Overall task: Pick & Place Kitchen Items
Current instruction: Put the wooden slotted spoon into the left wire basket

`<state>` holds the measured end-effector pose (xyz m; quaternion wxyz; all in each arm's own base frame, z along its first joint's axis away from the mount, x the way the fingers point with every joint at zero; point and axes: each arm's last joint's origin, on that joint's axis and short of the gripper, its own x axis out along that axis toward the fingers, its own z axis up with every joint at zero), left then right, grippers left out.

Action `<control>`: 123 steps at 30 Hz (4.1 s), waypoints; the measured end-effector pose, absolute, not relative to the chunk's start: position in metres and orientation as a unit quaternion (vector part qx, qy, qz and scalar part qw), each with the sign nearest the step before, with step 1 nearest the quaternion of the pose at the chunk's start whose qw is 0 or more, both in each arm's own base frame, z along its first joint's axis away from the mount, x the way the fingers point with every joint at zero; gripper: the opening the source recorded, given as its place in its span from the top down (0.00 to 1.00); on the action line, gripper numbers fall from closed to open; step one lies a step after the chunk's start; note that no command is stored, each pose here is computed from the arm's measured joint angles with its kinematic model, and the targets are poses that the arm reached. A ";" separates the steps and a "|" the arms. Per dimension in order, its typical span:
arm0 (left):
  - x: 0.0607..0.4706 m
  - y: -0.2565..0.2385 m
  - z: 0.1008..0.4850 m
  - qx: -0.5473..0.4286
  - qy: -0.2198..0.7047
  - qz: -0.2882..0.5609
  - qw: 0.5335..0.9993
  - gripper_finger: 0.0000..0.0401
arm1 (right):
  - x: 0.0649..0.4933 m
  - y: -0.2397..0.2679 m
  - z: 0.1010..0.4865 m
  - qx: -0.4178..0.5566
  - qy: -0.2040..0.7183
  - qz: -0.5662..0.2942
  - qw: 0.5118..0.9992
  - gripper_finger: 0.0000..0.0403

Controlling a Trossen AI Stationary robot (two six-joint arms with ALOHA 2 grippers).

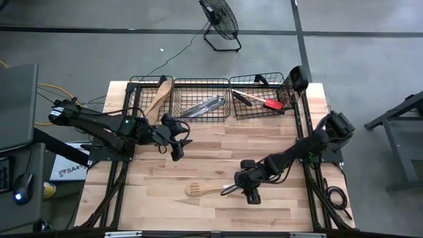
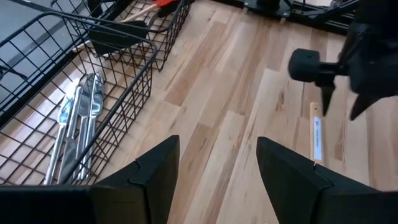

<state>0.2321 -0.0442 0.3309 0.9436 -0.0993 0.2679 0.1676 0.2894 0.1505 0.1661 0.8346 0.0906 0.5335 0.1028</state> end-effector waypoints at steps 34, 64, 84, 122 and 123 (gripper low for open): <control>0.232 -0.042 0.331 -0.107 0.252 0.210 0.939 0.48 | 0.279 0.157 0.132 0.016 0.601 0.040 0.798 0.53; 0.232 -0.042 0.331 -0.114 0.250 0.209 0.938 0.48 | 0.275 0.156 0.130 -0.003 0.609 0.025 0.793 0.82; 0.232 -0.042 0.331 -0.116 0.251 0.206 0.939 0.48 | 0.268 0.154 0.141 0.012 0.616 0.040 0.786 0.84; 0.232 -0.042 0.331 -0.117 0.250 0.205 0.939 0.48 | 0.233 0.154 0.182 -0.004 0.610 -0.037 0.792 0.84; 0.232 -0.042 0.332 -0.117 0.250 0.205 0.939 0.48 | 0.232 0.154 0.185 -0.005 0.603 -0.039 0.797 0.84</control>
